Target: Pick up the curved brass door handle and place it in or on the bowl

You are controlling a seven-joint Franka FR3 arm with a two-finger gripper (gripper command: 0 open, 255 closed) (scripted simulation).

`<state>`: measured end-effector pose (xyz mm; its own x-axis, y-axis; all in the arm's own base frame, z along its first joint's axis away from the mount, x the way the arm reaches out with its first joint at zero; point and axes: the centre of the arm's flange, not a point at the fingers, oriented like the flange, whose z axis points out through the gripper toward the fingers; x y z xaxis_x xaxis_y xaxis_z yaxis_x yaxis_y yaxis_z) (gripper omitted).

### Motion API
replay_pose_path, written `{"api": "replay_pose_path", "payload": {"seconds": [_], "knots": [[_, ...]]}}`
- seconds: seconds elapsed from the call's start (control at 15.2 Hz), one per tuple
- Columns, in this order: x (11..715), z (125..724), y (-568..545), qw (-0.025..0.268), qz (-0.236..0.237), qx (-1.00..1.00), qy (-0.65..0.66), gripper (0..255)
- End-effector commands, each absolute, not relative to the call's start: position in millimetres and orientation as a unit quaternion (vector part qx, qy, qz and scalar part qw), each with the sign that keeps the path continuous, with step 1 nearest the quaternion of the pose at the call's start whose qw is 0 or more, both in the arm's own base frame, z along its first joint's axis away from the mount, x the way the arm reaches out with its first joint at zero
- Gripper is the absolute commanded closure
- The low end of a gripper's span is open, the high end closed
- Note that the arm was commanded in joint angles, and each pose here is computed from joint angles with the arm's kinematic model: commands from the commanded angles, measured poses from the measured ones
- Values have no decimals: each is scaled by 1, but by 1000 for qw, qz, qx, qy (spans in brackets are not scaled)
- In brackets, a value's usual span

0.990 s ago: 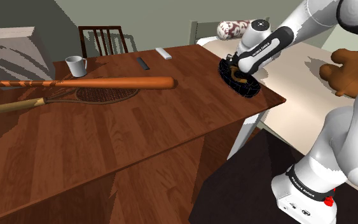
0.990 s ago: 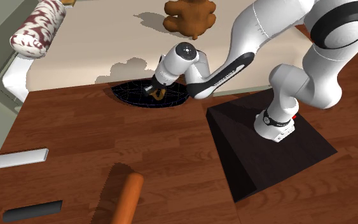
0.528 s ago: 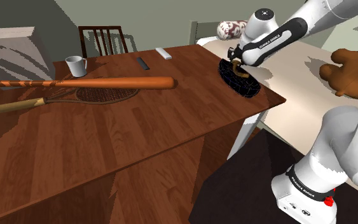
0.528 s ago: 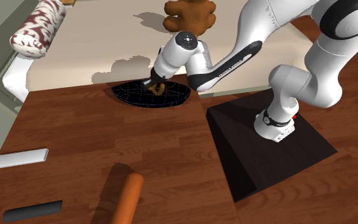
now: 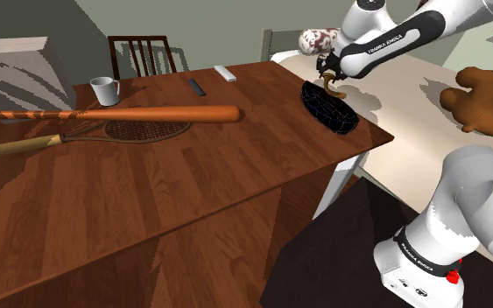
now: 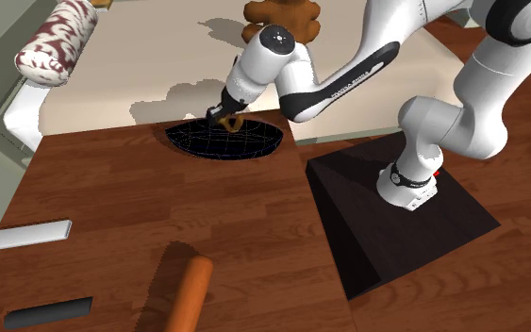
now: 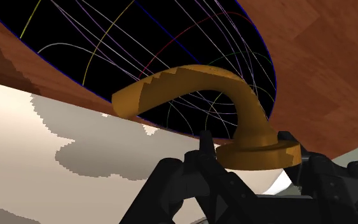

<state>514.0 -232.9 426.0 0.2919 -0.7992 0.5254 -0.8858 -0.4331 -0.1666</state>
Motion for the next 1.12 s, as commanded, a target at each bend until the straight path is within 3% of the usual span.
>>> {"api": "replay_pose_path", "payload": {"seconds": [0.0, 1.06], "knots": [[514, 433, -233, 78, 277, 800, -527, 255], [538, 363, -244, 78, 277, 800, -527, 255]]}}
